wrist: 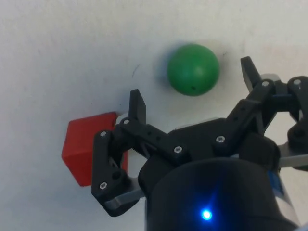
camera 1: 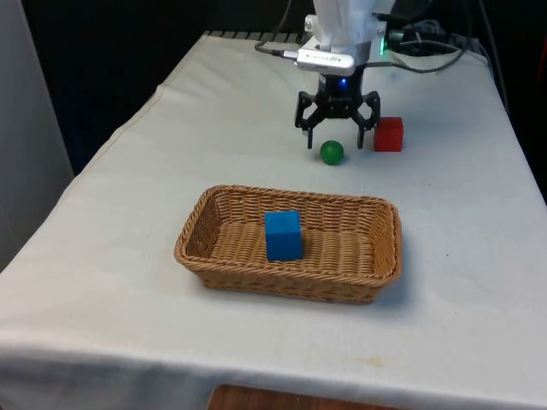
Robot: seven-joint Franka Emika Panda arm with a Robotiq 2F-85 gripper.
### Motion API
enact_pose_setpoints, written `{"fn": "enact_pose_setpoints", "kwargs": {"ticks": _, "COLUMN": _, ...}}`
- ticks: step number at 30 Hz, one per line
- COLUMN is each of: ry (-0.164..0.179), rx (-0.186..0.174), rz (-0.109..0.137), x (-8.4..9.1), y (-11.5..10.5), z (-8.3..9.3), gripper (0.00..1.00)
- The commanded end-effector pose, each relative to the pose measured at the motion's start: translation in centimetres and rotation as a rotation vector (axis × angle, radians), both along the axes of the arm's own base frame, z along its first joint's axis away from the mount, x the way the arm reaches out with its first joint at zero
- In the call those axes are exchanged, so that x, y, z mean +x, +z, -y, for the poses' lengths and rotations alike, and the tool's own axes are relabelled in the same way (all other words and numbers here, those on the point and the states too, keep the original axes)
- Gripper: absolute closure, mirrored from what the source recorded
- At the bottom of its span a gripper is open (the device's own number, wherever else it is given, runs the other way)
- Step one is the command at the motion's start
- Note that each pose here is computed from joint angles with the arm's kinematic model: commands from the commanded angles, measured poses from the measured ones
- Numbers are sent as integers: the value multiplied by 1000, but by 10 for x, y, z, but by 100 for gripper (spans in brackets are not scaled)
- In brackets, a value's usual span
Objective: Place all non-red objects into the basket.
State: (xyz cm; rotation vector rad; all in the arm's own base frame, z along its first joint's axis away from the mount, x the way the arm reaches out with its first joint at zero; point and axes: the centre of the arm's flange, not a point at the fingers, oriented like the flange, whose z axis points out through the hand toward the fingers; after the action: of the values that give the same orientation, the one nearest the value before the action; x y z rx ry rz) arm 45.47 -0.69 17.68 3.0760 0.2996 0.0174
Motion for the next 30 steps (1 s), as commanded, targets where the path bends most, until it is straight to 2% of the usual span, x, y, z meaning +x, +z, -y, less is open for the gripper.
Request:
{"fn": "enact_pose_setpoints", "kwargs": {"ticks": 1, "ry": -1, "rx": 2, "rz": 9, "x": 1, "y": -3, "z": -3, "gripper": 0}}
{"fn": "enact_pose_setpoints", "kwargs": {"ticks": 5, "ry": -4, "rx": -6, "rz": 15, "x": 1, "y": -11, "z": -2, "gripper": 0}}
{"fn": "enact_pose_setpoints", "kwargs": {"ticks": 6, "ry": 0, "rx": -15, "rz": 6, "x": 1, "y": -12, "z": 0, "gripper": 0}}
{"fn": "enact_pose_setpoints", "kwargs": {"ticks": 8, "ry": -4, "rx": -12, "rz": 21, "x": 1, "y": -15, "z": -2, "gripper": 0}}
{"fn": "enact_pose_setpoints", "kwargs": {"ticks": 13, "ry": -3, "rx": -18, "rz": 27, "x": 2, "y": -17, "z": -1, "gripper": 0}}
{"fn": "enact_pose_setpoints", "kwargs": {"ticks": 14, "ry": -2, "rx": -19, "rz": 27, "x": 2, "y": -17, "z": -1, "gripper": 7}}
{"fn": "enact_pose_setpoints", "kwargs": {"ticks": 15, "ry": -1, "rx": -23, "rz": 20, "x": 1, "y": -17, "z": 0, "gripper": 21}}
{"fn": "enact_pose_setpoints", "kwargs": {"ticks": 16, "ry": -2, "rx": -19, "rz": 27, "x": 2, "y": -17, "z": -1, "gripper": 21}}
{"fn": "enact_pose_setpoints", "kwargs": {"ticks": 19, "ry": -3, "rx": -20, "rz": 27, "x": 2, "y": -17, "z": 0, "gripper": 55}}
{"fn": "enact_pose_setpoints", "kwargs": {"ticks": 20, "ry": -2, "rx": -20, "rz": 27, "x": 2, "y": -17, "z": 0, "gripper": 77}}
{"fn": "enact_pose_setpoints", "kwargs": {"ticks": 22, "ry": -1, "rx": -20, "rz": 28, "x": 2, "y": -17, "z": 0, "gripper": 98}}
{"fn": "enact_pose_setpoints", "kwargs": {"ticks": 25, "ry": -2, "rx": -23, "rz": 21, "x": 2, "y": -17, "z": 1, "gripper": 100}}
{"fn": "enact_pose_setpoints", "kwargs": {"ticks": 26, "ry": -2, "rx": -20, "rz": 28, "x": 2, "y": -17, "z": 0, "gripper": 100}}
{"fn": "enact_pose_setpoints", "kwargs": {"ticks": 30, "ry": -2, "rx": -21, "rz": 28, "x": 2, "y": -17, "z": 0, "gripper": 100}}
